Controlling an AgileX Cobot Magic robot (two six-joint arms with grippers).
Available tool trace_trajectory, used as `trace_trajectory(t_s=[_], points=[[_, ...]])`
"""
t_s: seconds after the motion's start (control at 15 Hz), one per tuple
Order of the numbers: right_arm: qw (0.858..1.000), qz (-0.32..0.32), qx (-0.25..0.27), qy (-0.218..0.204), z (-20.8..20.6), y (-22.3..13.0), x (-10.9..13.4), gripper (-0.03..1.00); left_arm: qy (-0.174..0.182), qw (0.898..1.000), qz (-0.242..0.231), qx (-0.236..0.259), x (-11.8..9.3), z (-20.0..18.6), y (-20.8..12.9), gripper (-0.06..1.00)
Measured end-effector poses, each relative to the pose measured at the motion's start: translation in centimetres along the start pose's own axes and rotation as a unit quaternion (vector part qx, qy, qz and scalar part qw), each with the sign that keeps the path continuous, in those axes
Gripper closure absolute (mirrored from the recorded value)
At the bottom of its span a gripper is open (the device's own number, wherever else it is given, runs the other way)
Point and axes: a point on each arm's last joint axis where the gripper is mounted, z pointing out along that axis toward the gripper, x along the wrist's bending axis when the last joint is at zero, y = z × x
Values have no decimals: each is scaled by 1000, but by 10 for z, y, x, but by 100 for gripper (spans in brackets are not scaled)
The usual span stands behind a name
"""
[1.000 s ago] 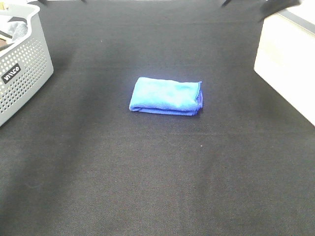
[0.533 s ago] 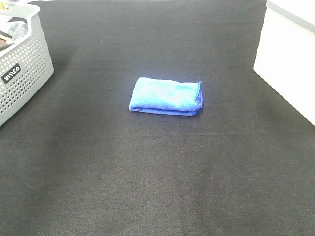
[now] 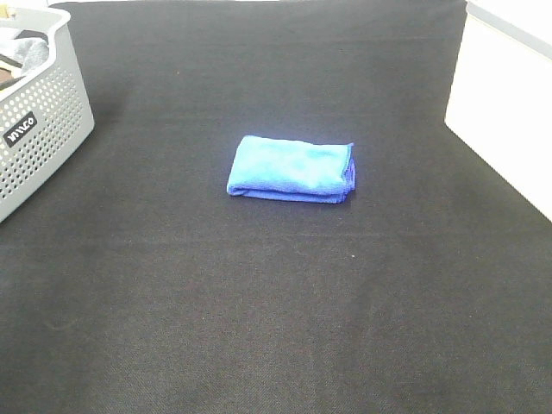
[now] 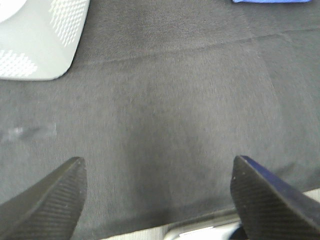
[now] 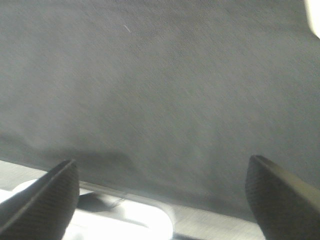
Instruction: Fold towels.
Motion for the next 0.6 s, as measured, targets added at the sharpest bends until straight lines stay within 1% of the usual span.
trace_trajectory(t_s=[0.07, 0.13, 0.33, 0.4, 0.53, 0.6], points=[[1000, -7, -19, -13, -1, -19, -2, 12, -3, 1000, 1, -23, 3, -5, -20, 19], [998, -15, -51, -25, -2, -36, -3, 12, -8, 998, 6, -54, 6, -6, -39, 19], [990, -28, -133, -40, -4, -67, -4, 12, -16, 988, 58, -140, 10, 1, -73, 19], [987, -30, -151, -41, -3, -75, -4, 12, -25, 985, 72, -154, 9, 4, -78, 19], [982, -35, -179, -43, -2, -80, -4, 12, -43, 983, 100, -149, 6, 11, -84, 19], [982, -36, -183, -43, -2, -80, -4, 12, -50, 981, 113, -148, 4, 12, -85, 19]])
